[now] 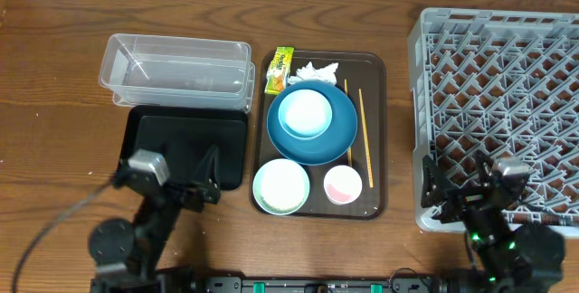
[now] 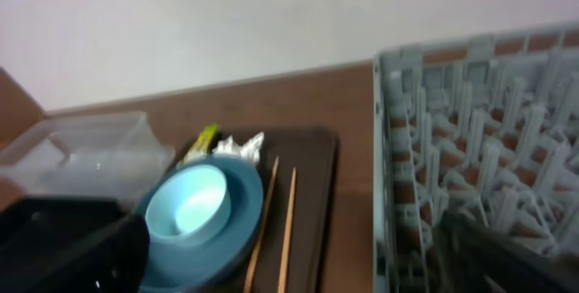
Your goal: Sort waste into correct bins and load items into the dishwasher rack
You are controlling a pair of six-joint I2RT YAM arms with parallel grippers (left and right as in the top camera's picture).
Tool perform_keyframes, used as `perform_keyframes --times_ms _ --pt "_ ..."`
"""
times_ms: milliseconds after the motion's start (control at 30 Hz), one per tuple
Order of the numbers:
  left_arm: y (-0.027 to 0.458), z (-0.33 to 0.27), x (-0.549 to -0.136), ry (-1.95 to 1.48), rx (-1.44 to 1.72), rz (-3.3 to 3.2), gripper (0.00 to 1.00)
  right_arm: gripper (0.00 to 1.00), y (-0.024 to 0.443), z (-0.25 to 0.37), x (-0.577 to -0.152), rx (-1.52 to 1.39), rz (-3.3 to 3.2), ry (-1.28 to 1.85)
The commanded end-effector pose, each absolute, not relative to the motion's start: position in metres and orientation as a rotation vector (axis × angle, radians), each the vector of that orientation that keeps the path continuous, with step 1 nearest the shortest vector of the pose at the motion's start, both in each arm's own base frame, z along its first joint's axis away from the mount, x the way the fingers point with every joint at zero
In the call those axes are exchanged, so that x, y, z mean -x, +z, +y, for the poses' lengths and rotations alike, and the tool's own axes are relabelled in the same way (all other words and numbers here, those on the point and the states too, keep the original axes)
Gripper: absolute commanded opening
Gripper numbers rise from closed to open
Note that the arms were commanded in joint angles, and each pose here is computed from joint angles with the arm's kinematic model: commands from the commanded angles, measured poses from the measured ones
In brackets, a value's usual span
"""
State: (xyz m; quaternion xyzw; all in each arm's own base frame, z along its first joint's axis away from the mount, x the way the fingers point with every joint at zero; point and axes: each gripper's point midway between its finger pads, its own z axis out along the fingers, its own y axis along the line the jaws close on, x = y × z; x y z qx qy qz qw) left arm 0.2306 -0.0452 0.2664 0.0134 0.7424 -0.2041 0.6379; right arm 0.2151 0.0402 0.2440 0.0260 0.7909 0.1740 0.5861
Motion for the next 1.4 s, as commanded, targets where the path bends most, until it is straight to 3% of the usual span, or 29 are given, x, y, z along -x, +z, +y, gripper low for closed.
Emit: perform_keyframes --times_ms 0,300,467,633,800,1000,1233,1367 --pt "0.286 -0.051 -0.242 -0.531 -0.028 1.786 0.95 0.99 0.250 0.045 -0.222 -0.044 1.960 0.418" --pt "0.326 -0.082 -0.263 -0.805 -0.112 1.929 0.95 0.99 0.248 0.044 -0.245 -0.051 2.282 0.407" --pt "0.332 -0.093 -0.259 -0.888 -0.173 1.912 0.95 0.99 0.254 0.065 -0.249 -0.001 2.313 0.563" --pt "0.309 -0.075 -0.265 -0.756 -0.034 2.011 0.95 0.99 0.251 0.073 -0.255 0.021 2.327 0.605" --pt "0.283 -0.015 -0.262 -0.367 0.261 2.152 0.96 0.90 0.227 0.103 -0.253 0.116 2.447 0.627" --pt "0.293 0.004 -0.253 -0.236 0.329 2.190 0.96 0.86 0.197 0.136 -0.260 0.173 2.554 0.517" --pt "0.285 -0.066 -0.246 -0.592 -0.066 2.317 0.96 0.87 0.202 0.146 -0.271 0.164 2.511 0.527" --pt "0.257 -0.098 -0.229 -0.659 -0.258 2.464 0.96 0.81 0.204 0.133 -0.277 0.011 2.510 0.534"
